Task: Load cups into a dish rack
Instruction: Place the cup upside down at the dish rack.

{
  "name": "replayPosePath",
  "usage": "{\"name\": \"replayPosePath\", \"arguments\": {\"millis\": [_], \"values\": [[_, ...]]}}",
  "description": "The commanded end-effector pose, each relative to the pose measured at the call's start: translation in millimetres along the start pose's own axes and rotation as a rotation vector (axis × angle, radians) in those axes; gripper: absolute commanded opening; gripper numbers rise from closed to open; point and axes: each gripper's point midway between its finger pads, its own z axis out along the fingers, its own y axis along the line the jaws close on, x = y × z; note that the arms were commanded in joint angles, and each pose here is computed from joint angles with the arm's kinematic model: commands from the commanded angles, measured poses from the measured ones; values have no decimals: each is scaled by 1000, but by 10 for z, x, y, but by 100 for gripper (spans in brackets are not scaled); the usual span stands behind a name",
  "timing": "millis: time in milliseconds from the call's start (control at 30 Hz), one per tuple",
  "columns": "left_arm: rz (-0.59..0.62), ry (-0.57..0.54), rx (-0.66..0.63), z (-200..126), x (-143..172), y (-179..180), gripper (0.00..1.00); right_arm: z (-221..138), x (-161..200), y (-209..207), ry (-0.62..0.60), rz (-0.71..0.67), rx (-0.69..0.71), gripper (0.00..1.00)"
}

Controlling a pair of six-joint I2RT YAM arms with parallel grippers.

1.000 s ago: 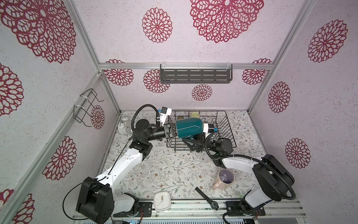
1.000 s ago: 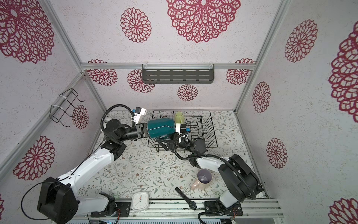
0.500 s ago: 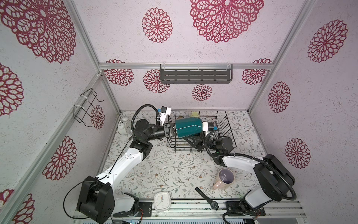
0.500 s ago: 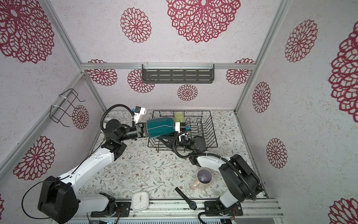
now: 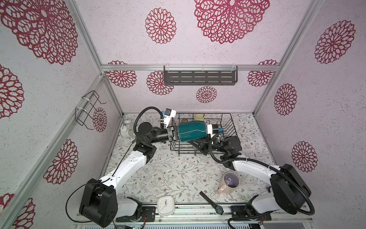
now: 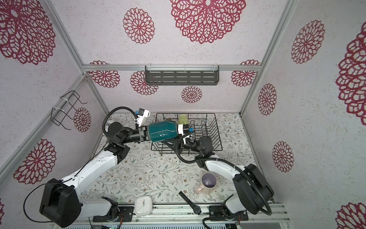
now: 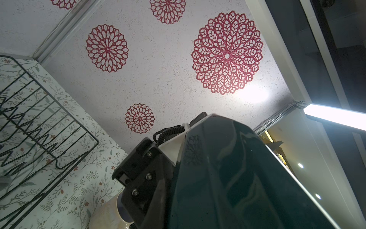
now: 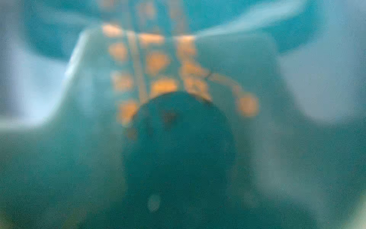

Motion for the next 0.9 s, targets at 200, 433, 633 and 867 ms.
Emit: {"name": "replayPosePath", "arguments": {"millis": [200,433,633,867], "values": [[-63,48,-29,-24,222,165,0,-118,380,-289,205,-1,105,0],[-92,82,-30,-27,325,261,0,-120,515,-270,318,41,83,21],[-85,106,-13,-38,380,227,0,-144,449,-221,313,34,74,42],[-80,110,-7,-32,379,230,0,-161,307,-209,277,37,54,35]]}}
